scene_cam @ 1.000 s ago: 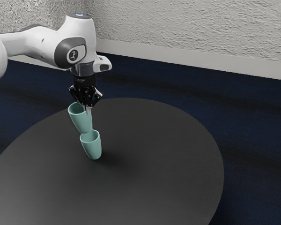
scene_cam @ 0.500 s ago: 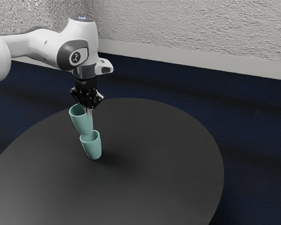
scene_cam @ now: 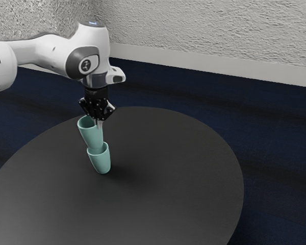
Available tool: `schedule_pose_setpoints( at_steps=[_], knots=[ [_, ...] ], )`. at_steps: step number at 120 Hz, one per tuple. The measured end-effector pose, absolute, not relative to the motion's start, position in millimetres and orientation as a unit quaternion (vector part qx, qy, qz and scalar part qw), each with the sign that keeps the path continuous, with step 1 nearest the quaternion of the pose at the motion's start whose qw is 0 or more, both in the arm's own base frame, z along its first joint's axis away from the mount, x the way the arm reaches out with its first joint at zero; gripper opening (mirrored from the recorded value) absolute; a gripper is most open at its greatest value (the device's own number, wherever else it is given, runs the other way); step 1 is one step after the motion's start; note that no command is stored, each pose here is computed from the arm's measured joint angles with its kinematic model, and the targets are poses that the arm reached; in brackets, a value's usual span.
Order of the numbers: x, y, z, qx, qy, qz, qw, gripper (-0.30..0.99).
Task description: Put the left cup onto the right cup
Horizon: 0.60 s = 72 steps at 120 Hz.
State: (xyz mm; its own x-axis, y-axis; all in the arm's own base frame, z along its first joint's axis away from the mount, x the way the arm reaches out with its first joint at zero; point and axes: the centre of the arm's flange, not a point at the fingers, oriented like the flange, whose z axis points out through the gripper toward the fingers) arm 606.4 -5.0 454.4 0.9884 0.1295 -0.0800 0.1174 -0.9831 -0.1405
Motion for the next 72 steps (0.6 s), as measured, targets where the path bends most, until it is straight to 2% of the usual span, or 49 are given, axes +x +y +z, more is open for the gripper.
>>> schedule_pose_setpoints(
  at_steps=[72],
  knots=[
    [613, -2, 436, -0.994, -0.063, 0.056, 0.068, -0.09]
  ],
)
